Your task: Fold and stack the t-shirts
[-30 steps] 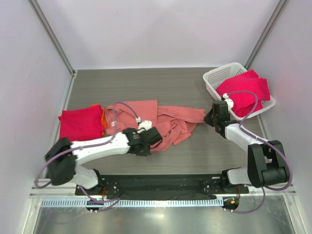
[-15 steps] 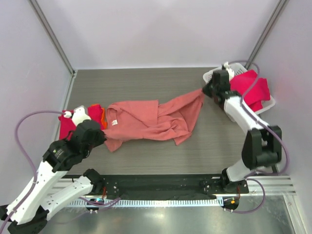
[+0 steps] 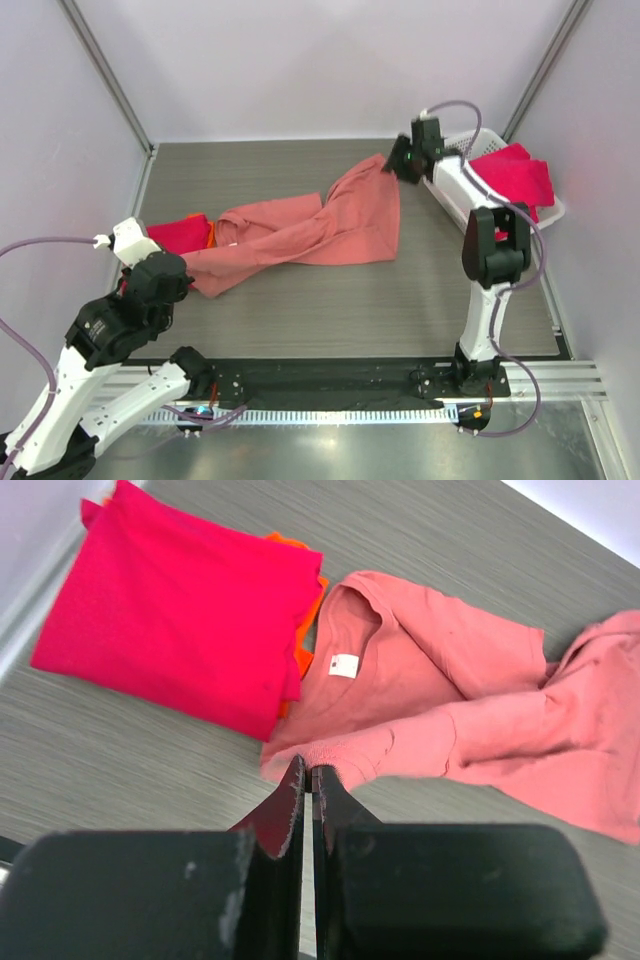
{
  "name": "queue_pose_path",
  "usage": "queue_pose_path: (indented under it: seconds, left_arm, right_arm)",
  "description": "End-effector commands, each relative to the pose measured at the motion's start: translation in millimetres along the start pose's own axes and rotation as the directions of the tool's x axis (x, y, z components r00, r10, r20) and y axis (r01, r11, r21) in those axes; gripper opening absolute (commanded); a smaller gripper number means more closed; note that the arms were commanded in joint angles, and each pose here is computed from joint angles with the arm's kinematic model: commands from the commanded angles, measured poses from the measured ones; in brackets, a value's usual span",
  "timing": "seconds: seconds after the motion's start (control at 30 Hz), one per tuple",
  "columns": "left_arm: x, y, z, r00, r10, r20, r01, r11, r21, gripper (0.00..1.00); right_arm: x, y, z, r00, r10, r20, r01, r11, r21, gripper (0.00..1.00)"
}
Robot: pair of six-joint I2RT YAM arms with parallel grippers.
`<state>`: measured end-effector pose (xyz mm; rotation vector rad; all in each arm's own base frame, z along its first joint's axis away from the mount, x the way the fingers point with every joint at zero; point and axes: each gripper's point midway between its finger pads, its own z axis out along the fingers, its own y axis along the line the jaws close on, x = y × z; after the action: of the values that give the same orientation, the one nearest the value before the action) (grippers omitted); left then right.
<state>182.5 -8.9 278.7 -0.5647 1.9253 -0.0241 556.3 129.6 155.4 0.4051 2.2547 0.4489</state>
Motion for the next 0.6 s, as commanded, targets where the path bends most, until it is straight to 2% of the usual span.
queue_pose_path:
  seconds: [0.0,0.07,0.17,0.3,0.47,0.57]
  left_arm:
    - [-20,7,3,0.995,-0.015,0.097,0.020,0.999,-0.050,0.00]
    - [-14,7,5,0.996,-0.009,0.090,0.013,0.999,-0.042,0.00]
    - [-7,-1,7,0.997,-0.010,0.075,0.009,1.000,0.008,0.00]
    - [-5,-3,6,0.998,0.015,0.062,-0.017,1.000,0.021,0.00]
    - [1,-2,10,0.996,0.075,0.038,-0.075,0.997,-0.002,0.00]
    - [6,-5,13,0.996,0.081,0.030,-0.082,0.997,0.009,0.00]
  right_arm:
    - [41,1,-58,0.998,-0.050,-0.031,0.048,0.997,-0.062,0.54]
    - [51,-6,-72,0.999,-0.043,-0.022,0.041,0.997,-0.059,0.54]
    - [94,-24,-69,0.992,-0.040,-0.119,0.034,0.998,-0.052,0.50]
    - [121,-28,-58,0.979,-0.078,-0.189,0.068,0.996,-0.059,0.46]
    - [146,-18,-42,0.960,-0.152,-0.235,0.141,0.988,-0.063,0.47]
    - [155,-21,-32,0.954,-0.165,-0.250,0.162,0.986,-0.032,0.51]
